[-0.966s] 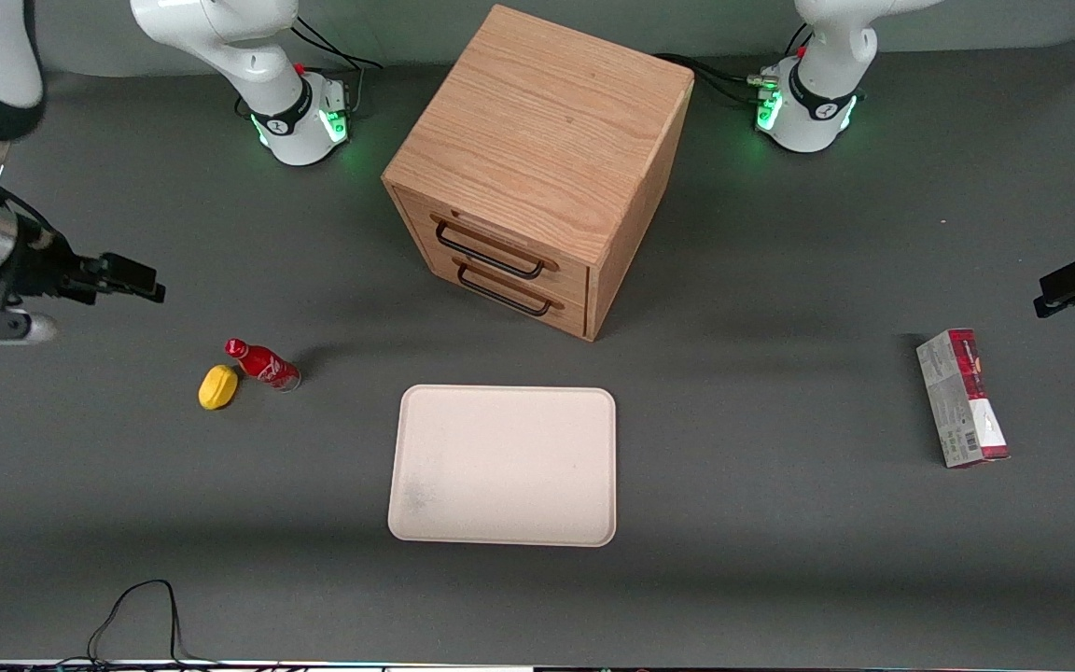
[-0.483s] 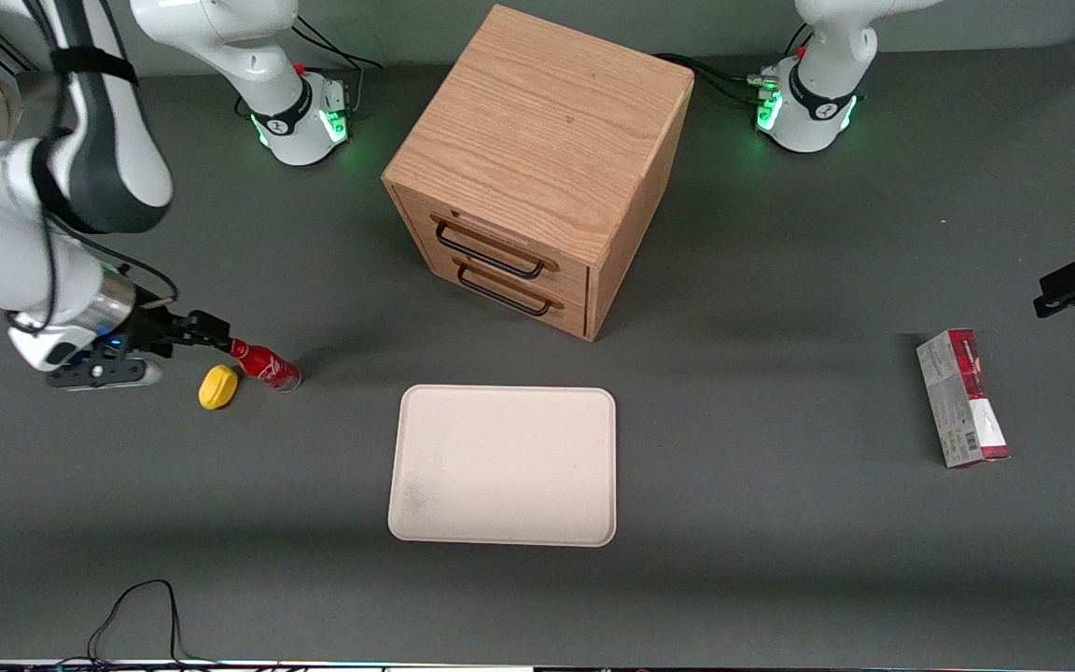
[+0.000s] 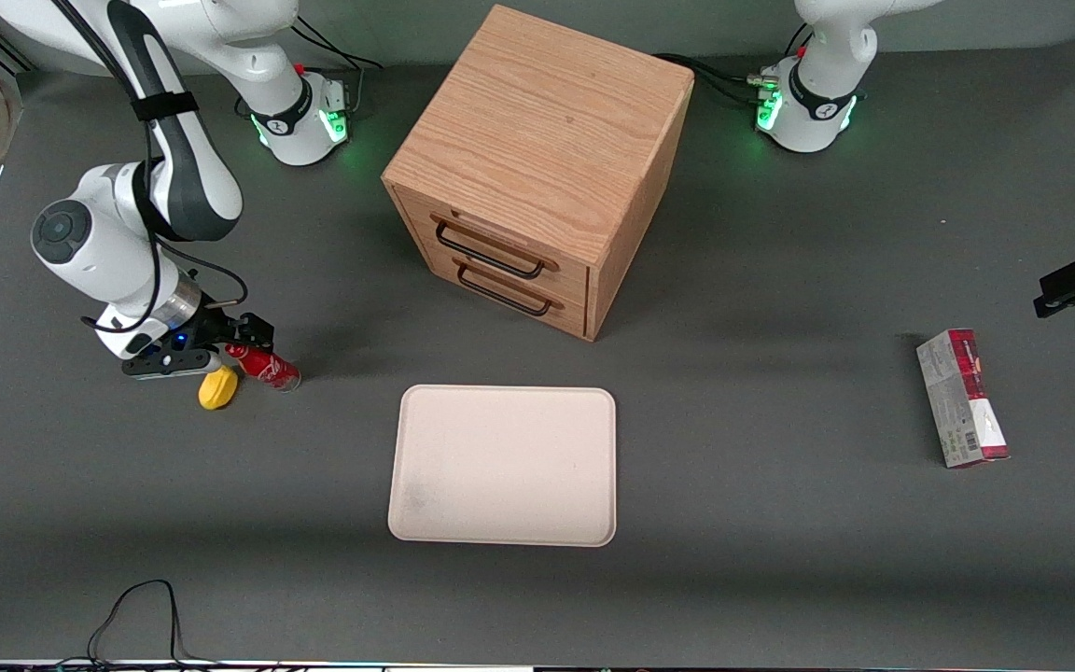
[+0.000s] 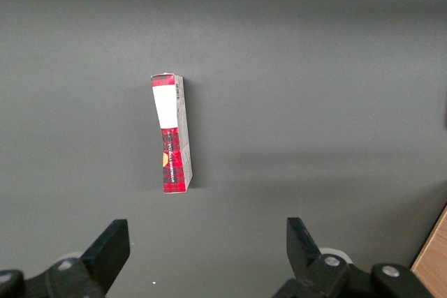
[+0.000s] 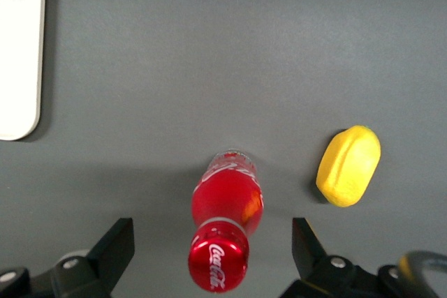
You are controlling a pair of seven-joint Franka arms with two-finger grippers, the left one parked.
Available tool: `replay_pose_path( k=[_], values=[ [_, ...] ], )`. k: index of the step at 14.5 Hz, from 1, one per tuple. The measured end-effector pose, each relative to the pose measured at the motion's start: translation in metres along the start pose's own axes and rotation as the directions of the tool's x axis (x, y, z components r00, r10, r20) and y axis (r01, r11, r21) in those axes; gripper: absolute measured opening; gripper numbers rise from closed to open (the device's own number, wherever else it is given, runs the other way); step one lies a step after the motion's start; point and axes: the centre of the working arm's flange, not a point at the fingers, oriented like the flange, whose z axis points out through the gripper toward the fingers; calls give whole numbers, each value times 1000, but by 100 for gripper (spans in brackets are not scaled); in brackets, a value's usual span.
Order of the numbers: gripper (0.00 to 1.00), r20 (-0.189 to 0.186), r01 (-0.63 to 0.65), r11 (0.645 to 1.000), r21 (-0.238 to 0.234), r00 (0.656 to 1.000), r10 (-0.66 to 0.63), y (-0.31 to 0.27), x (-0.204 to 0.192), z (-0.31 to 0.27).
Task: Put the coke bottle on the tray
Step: 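Close the right gripper around the bottle's body and lift it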
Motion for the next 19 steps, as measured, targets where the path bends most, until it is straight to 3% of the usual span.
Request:
replay_pose_path(
  k=[3,4,6,10,11,14,19],
  values=[
    [97,2,4,1000,0,1000,-4,0,-2,2],
    [88,-2,5,1000,0,1000,-5,0,-2,1],
    [85,-11,7,1000,-1,1000,-7,1,0,0],
    [38,-19,43,999,-3,999,-43,4,1,-2],
    [32,-25,42,999,-4,999,-42,5,3,-5],
    [32,-40,42,999,-2,998,-42,5,20,-25],
    [32,33,17,1000,15,999,-18,-4,88,-126]
  ],
)
